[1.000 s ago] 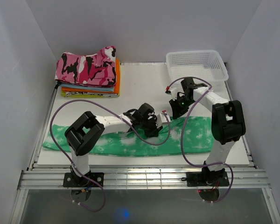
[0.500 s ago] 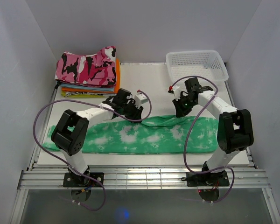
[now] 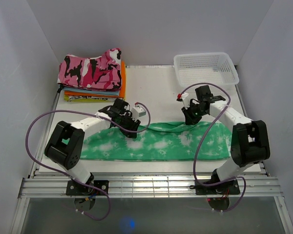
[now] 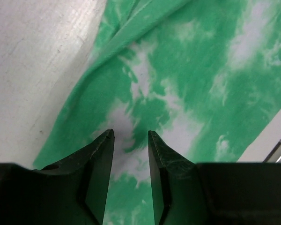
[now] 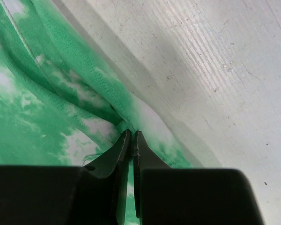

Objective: Fold and stack the trousers
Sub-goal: Fold the trousers

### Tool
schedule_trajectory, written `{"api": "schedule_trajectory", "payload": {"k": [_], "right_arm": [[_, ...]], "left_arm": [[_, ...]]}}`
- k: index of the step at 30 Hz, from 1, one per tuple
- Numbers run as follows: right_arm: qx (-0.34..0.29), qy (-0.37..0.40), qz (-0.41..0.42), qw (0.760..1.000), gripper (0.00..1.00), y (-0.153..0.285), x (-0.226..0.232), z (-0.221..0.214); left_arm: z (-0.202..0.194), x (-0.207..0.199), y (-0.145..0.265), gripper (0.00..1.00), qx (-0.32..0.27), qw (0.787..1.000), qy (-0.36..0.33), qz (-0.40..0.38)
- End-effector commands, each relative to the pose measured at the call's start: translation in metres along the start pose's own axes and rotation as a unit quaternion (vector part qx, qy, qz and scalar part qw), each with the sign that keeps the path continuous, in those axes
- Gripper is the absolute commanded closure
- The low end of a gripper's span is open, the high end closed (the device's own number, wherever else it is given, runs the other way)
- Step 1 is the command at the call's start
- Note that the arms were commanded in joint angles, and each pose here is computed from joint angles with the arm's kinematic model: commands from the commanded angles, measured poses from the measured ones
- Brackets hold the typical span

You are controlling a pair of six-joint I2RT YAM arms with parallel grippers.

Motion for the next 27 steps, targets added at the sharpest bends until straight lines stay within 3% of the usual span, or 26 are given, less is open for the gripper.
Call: {"api": "schedule_trajectory", "payload": {"k": [1,7,12,17,22,27], "right_arm": [[-0.02,0.052,-0.028,0.998,0.92,0.014,0.001,-0.002],[-0.046,0.133,-0.056,0.989,0.92,0.02,0.02,-0.023],[-0.064,0.177,-0.089,0.978,0.92,0.025,0.029,-0.033],[-0.082,0.191,-0.113,0.972,0.92,0.028,0.029,-0.031],[-0.075,0.189,-0.113,0.972,0.92,0.027,0.026,-0.031],[-0.081,0.192,-0.116,0.971,0.92,0.029,0.026,-0.029]], "left_arm": [[0.028,0.004,0.022,0.54,-0.062,0.997,-0.032,0.041],[0.05,0.014,0.037,0.51,-0.108,0.991,-0.049,0.063],[0.045,0.022,0.03,0.5,-0.088,0.994,-0.047,0.053],[0.029,0.014,0.013,0.53,-0.034,0.998,-0.049,-0.028],[0.006,0.007,0.004,0.76,0.033,0.995,-0.021,-0.089],[0.01,0.006,0.019,0.99,-0.016,0.997,-0.062,-0.053]]}}
Point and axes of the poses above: each gripper's point midway between its finger pads, its own y axis back along the fingers, its own x axis along the line the jaws close on, z = x × y, the point moved 7 cm from there along y, back along the fingers, and after that the axes turned 12 degrees about y, right-handed, at the moved point
